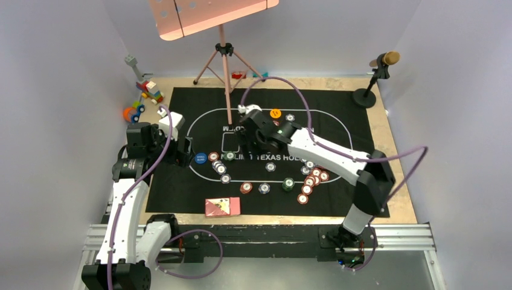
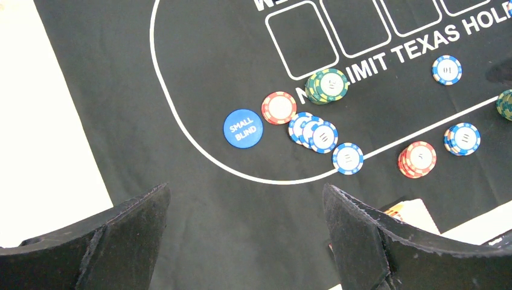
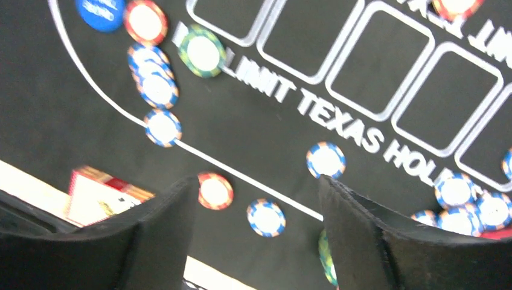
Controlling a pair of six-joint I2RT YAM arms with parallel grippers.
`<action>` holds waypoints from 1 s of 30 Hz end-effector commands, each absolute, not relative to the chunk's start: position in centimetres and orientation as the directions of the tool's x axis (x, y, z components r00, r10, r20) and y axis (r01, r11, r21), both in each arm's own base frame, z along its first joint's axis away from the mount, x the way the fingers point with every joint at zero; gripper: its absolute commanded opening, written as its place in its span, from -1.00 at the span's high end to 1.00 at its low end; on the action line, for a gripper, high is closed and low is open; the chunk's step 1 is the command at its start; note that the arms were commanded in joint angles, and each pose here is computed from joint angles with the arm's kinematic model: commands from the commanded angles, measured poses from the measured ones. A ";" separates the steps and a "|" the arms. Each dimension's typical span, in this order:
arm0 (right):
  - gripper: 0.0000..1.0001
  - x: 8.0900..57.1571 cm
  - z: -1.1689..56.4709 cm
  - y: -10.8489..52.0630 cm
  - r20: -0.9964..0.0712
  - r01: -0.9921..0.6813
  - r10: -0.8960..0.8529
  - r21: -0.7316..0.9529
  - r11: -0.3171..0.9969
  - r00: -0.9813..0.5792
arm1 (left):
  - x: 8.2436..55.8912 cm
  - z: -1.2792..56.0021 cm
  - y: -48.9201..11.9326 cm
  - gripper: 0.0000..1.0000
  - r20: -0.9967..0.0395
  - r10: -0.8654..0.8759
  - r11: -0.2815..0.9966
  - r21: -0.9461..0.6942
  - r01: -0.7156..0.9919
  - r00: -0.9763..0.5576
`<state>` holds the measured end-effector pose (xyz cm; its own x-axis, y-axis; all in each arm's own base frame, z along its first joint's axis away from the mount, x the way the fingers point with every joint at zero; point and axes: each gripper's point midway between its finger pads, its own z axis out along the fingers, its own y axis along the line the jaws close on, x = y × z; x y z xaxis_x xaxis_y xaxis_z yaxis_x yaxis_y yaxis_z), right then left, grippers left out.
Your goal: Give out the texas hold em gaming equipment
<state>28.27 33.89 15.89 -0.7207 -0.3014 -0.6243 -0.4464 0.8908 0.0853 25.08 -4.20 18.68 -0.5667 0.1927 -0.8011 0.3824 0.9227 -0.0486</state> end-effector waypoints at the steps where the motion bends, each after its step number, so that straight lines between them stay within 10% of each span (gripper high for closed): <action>1: -0.57 25.2 12.4 27.8 -0.534 -0.348 -0.294 0.000 0.937 -0.793 | 25.4 19.0 -4.0 -0.99 -0.817 0.194 0.925 -0.034 0.380 -0.544; 30: -0.59 20.0 5.1 21.0 -0.345 -0.258 -0.218 0.074 0.963 -0.913 | 25.4 19.0 -4.1 -0.99 -0.818 0.194 0.924 -0.033 0.381 -0.541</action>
